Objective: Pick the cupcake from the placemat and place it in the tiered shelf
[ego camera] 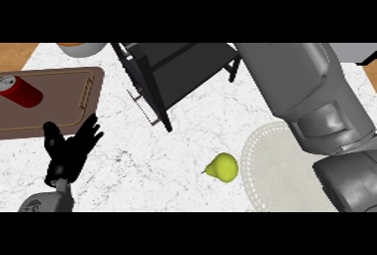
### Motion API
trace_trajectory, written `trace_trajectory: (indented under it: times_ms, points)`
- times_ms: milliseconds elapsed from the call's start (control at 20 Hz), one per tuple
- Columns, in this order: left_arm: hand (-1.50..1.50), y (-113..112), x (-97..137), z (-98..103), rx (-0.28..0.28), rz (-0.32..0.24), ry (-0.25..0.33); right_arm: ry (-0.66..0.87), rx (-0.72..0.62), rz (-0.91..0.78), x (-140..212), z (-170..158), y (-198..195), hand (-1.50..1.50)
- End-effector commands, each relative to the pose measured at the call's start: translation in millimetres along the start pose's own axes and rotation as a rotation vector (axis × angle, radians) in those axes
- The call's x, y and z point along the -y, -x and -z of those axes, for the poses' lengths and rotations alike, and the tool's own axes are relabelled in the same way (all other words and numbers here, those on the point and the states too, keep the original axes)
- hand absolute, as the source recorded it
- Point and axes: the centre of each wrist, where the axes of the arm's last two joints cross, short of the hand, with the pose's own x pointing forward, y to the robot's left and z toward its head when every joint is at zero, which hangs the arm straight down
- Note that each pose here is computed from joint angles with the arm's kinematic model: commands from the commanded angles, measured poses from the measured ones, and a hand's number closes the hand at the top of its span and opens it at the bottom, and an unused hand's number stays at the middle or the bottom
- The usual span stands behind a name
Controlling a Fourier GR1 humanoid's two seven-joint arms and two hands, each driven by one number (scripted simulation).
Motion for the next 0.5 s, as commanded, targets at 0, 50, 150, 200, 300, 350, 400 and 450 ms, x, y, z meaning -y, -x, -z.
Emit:
trace_trajectory:
  times_ms: [0,50,150,200,300,350,400,450]
  points:
    - [0.0,-5,3,3,-0.019,0.014,0.008,0.021,0.021,0.011,-4,2,15,1.5]
    - [0.0,4,7,0,-0.027,-0.014,0.008,-0.006,0.039,0.035,-20,0,26,1.5]
    - [0.0,6,6,-5,-0.02,-0.003,0.008,0.0,0.039,0.026,7,4,7,1.5]
    - [0.0,-3,10,-2,-0.008,-0.017,0.01,0.006,0.053,0.019,-4,5,13,1.5]
    - [0.0,6,7,-4,-0.027,-0.003,0.01,-0.021,0.055,0.025,-5,4,16,1.5]
    - [0.0,6,10,-10,-0.018,-0.011,0.033,-0.005,0.05,0.021,2,7,9,1.5]
    - [0.0,-6,16,-1,0.004,-0.012,0.017,-0.012,0.033,-0.026,9,4,18,1.5]
    - [0.0,3,9,-3,-0.033,-0.007,-0.011,-0.046,0.062,-0.07,-13,9,5,1.5]
